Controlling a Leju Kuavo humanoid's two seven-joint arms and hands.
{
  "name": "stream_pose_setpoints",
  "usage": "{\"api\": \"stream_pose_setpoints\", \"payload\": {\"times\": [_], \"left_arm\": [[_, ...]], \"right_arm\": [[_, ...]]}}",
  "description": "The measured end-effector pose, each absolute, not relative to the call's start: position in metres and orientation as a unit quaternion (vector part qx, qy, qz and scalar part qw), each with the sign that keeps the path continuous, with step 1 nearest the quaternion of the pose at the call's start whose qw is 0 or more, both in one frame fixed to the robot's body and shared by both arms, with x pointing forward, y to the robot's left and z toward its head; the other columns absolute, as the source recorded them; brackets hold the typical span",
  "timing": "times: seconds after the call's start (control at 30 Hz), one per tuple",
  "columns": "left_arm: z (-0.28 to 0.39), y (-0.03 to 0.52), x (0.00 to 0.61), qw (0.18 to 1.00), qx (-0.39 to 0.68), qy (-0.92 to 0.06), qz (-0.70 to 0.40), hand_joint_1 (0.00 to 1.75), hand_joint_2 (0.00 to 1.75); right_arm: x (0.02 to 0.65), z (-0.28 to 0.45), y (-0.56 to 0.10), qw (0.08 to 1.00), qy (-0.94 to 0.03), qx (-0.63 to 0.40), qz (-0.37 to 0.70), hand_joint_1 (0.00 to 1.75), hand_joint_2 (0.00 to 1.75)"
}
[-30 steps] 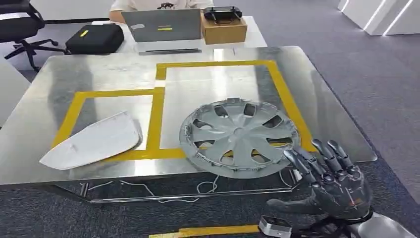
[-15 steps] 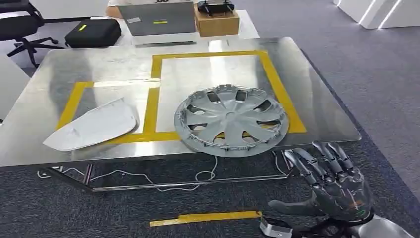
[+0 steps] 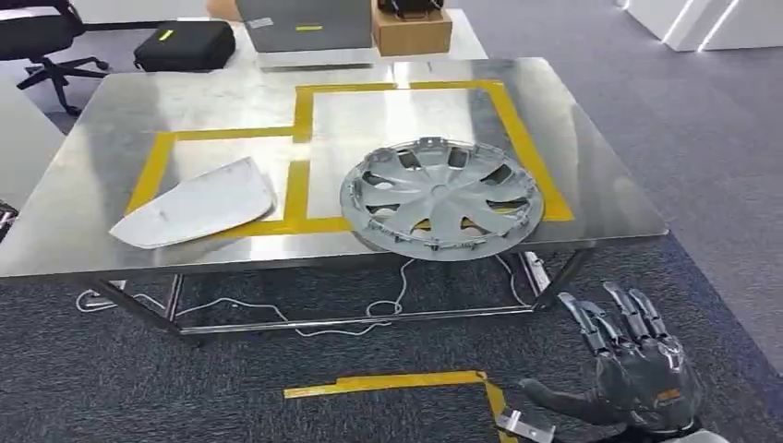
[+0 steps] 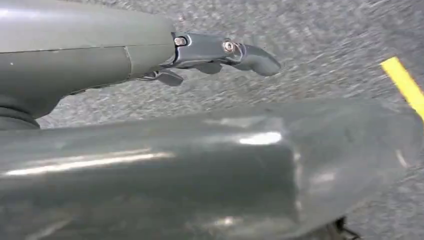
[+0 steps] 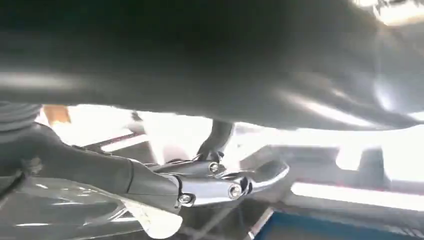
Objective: Take the parts from the cabinet and place them on the table.
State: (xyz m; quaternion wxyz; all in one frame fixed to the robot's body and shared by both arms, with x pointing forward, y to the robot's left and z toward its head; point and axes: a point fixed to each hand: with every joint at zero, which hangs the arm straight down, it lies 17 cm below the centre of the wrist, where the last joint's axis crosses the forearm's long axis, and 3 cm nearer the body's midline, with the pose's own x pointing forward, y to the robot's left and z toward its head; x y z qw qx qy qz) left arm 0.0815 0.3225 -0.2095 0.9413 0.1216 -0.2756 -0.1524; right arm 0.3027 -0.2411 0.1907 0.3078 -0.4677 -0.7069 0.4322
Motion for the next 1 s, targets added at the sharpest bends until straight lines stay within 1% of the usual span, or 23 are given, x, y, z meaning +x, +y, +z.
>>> {"api": "stream_pose_setpoints", "payload": {"times": [0.13, 0.3, 0.4, 0.43, 0.53, 0.63, 0.7, 0.87, 1.0], "left_arm": [[-0.207, 0.318, 0.076, 0.941, 0.124, -0.266, -0.169, 0.0, 0.0], [-0.202, 0.314, 0.079, 0.942, 0.124, -0.268, -0.162, 0.0, 0.0], [-0.199, 0.312, 0.08, 0.941, 0.124, -0.269, -0.165, 0.0, 0.0], [-0.198, 0.311, 0.08, 0.941, 0.126, -0.268, -0.167, 0.0, 0.0], [-0.197, 0.31, 0.075, 0.941, 0.128, -0.263, -0.17, 0.0, 0.0], [-0.196, 0.31, 0.076, 0.941, 0.131, -0.263, -0.167, 0.0, 0.0], [-0.196, 0.309, 0.077, 0.942, 0.131, -0.263, -0.163, 0.0, 0.0], [-0.195, 0.309, 0.081, 0.942, 0.13, -0.267, -0.155, 0.0, 0.0], [-0.195, 0.307, 0.084, 0.943, 0.127, -0.27, -0.151, 0.0, 0.0]], "right_arm": [[0.301, 0.151, -0.268, 0.407, -0.666, -0.461, 0.423, 0.0, 0.0], [0.289, 0.12, -0.279, 0.453, -0.637, -0.452, 0.431, 0.0, 0.0], [0.288, 0.1, -0.293, 0.507, -0.61, -0.442, 0.418, 0.0, 0.0], [0.284, 0.083, -0.302, 0.545, -0.593, -0.431, 0.408, 0.0, 0.0], [0.262, 0.032, -0.316, 0.643, -0.541, -0.385, 0.381, 0.0, 0.0], [0.227, -0.025, -0.327, 0.747, -0.476, -0.328, 0.327, 0.0, 0.0], [0.203, -0.058, -0.33, 0.797, -0.432, -0.3, 0.296, 0.0, 0.0], [0.143, -0.114, -0.323, 0.874, -0.339, -0.243, 0.248, 0.0, 0.0], [0.117, -0.132, -0.318, 0.902, -0.297, -0.216, 0.228, 0.0, 0.0]]}}
